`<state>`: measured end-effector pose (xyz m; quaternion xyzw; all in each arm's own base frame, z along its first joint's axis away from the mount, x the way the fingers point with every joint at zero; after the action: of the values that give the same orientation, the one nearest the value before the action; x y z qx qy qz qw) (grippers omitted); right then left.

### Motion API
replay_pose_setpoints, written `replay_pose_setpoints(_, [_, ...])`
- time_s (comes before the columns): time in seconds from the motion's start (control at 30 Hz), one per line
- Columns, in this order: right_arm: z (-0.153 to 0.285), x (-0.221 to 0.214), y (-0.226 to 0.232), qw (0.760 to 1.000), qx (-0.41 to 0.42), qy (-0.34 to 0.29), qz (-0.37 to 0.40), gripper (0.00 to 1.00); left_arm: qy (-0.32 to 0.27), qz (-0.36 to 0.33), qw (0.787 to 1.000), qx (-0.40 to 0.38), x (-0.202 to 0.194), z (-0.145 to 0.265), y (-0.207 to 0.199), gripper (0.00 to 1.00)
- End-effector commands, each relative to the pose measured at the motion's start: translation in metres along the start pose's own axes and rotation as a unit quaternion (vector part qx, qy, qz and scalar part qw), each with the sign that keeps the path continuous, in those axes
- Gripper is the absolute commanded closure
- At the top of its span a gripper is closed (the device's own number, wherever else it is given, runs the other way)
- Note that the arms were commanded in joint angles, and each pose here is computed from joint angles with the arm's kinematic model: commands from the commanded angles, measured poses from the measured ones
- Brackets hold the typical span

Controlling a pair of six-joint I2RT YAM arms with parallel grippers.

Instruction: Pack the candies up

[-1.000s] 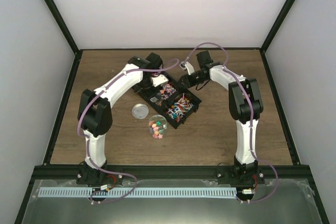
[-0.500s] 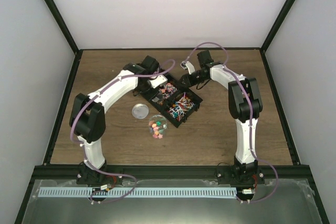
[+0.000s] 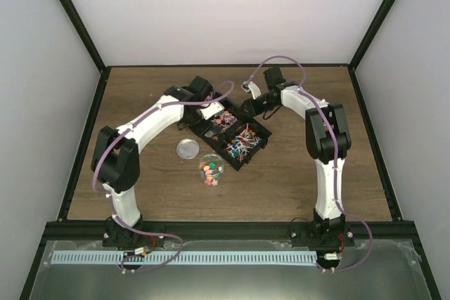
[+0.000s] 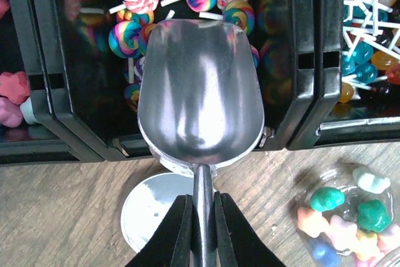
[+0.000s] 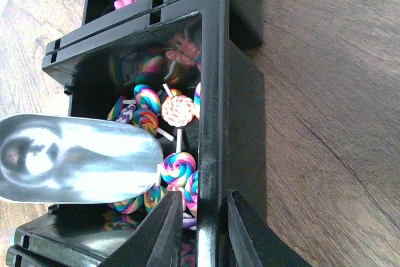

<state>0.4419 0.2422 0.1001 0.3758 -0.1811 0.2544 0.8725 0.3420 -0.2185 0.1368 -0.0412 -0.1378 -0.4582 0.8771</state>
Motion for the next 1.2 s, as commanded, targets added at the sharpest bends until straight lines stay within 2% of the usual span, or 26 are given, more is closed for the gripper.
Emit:
replay_pose_setpoints(0.0, [-0.001,0.006,0.001,1.0,0.006,0.0,0.007,0.79,-0.006,-0.015,1.0,-0.007,0.001,0.016,-0.006,0.96])
replay_pose_setpoints(0.2, [0.0,0.007,0.002,1.0,0.006,-0.001,0.011,0.79,-0.005,-0.012,1.0,0.001,0.003,0.015,-0.001,0.96])
replay_pose_setpoints(0.5, [0.001,0.006,0.003,1.0,0.011,-0.001,0.01,0.79,-0.044,0.011,0.999,-0.004,0.028,-0.012,0.007,0.96])
replay_pose_setpoints(0.8, [-0.001,0.006,0.005,1.0,0.019,-0.002,0.013,0.79,-0.04,0.023,0.999,-0.016,0.02,-0.048,0.002,0.96])
replay_pose_setpoints(1.17, [-0.001,0.003,0.01,0.999,0.035,-0.002,0.017,0.81,-0.101,0.057,0.993,-0.034,0.023,-0.068,-0.006,0.96])
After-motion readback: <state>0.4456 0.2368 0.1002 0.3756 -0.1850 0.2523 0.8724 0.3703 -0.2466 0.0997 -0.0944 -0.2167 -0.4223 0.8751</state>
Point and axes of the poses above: each gripper's point midway between its finger pads, its own z axis back along the fingers, its own y axis along the line the jaws close on, x = y × z, the point moved 2 cm from there along z, back along the fingers, and after that the axes turned 6 degrees about -z, right-handed, at the moved point
